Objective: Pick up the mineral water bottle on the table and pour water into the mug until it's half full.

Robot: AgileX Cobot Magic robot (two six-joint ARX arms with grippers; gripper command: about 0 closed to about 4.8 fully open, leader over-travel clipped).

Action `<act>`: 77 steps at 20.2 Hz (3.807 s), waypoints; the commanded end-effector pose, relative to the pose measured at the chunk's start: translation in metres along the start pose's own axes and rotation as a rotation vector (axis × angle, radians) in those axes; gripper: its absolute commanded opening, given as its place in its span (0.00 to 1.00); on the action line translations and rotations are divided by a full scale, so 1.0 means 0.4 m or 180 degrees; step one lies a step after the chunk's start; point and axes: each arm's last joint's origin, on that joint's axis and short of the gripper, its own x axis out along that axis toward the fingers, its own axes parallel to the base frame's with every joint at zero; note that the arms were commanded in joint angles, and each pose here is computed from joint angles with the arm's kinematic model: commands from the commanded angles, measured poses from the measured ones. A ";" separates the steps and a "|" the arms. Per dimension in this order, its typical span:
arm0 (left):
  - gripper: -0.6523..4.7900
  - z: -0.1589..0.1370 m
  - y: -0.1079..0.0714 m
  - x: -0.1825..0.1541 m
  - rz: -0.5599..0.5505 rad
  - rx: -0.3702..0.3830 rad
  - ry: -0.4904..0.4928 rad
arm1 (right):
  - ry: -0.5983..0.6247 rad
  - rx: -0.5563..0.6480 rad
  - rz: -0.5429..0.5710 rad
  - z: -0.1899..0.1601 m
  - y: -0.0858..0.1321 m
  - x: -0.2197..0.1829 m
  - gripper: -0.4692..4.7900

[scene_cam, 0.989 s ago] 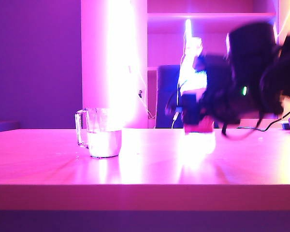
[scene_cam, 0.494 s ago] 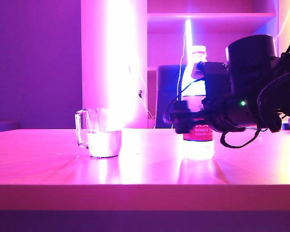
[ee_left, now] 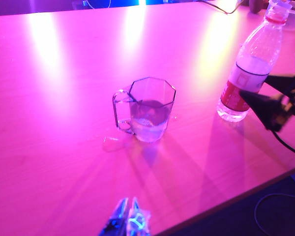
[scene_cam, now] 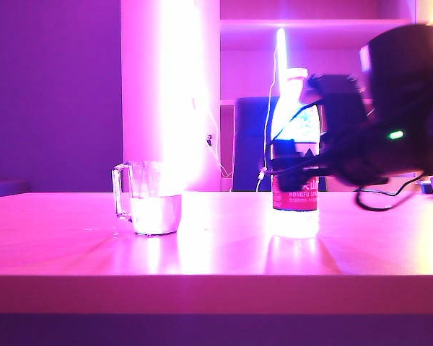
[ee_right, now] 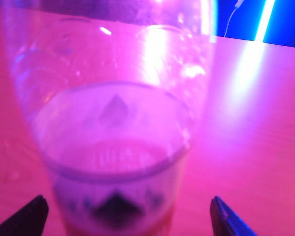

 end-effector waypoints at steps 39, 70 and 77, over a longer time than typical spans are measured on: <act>0.11 -0.178 0.056 0.056 0.1354 -0.0025 -0.1356 | -0.0499 0.0032 0.1157 0.092 0.067 -0.392 0.09; 0.11 -0.329 0.093 0.132 0.1505 -0.0397 -0.0622 | -0.0362 -0.0076 0.0997 0.094 0.029 -0.416 0.09; 0.11 -0.329 0.093 0.132 0.1505 -0.0397 -0.0622 | -0.0860 0.0106 -0.0237 0.125 -0.146 -0.508 0.09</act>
